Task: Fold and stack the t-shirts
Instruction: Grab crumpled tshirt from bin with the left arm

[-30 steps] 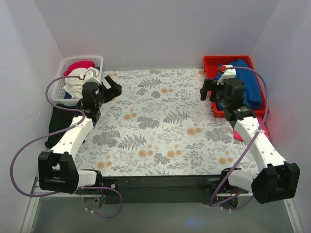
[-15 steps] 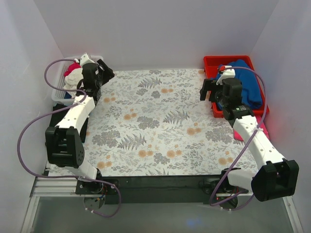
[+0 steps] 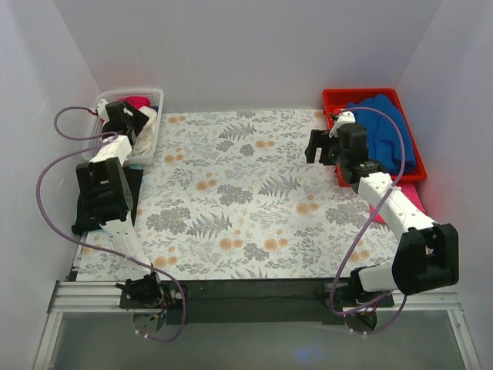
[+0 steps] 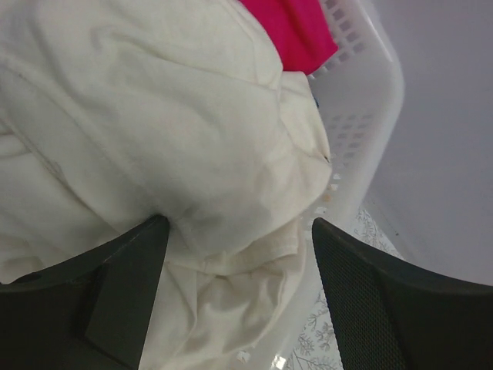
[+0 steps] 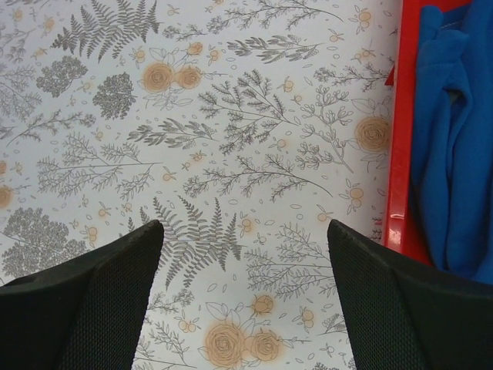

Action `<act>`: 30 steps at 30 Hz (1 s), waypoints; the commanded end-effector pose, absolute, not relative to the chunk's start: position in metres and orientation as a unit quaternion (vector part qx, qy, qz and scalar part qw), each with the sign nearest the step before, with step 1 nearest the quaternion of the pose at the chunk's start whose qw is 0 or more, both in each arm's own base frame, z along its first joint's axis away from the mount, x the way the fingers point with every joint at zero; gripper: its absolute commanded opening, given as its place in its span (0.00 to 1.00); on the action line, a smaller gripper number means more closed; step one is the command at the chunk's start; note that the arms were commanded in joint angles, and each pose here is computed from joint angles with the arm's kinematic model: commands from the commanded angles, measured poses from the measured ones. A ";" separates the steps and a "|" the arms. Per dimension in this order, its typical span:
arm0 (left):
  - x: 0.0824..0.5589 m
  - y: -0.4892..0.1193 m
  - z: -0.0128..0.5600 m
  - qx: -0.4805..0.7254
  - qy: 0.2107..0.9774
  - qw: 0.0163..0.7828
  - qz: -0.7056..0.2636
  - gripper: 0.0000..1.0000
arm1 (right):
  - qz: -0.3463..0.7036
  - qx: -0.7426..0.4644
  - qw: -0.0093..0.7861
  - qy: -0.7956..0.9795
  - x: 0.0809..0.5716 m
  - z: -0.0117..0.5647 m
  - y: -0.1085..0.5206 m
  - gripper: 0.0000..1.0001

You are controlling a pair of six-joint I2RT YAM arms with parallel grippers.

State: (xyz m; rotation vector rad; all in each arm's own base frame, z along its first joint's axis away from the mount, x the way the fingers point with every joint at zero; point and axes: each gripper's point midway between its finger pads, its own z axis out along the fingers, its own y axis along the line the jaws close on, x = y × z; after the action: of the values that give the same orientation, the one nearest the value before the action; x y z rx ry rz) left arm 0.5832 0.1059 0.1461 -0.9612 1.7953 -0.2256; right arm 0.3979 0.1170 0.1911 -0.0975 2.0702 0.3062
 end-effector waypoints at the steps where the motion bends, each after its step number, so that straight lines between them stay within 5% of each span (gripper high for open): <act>1: 0.604 0.106 0.163 -0.392 0.740 0.533 -0.119 0.74 | 0.150 -0.038 0.532 0.833 0.409 0.206 0.127 0.92; 8: 0.618 0.110 0.146 -0.395 0.746 0.524 -0.114 0.61 | 0.147 -0.041 0.516 0.843 0.412 0.189 0.130 0.91; 17: 0.618 0.106 0.151 -0.380 0.753 0.524 -0.117 0.01 | 0.146 -0.041 0.511 0.846 0.411 0.183 0.129 0.90; 30: 0.577 0.079 0.271 -0.329 0.711 0.606 -0.136 0.00 | 0.168 -0.038 0.520 0.836 0.409 0.198 0.135 0.88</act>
State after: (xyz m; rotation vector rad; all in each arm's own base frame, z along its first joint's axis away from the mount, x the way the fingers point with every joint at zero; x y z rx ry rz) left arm 0.5921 0.1006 0.1673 -0.8948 1.8038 -0.2562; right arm 0.4060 0.1293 0.1753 -0.0910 2.0775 0.3650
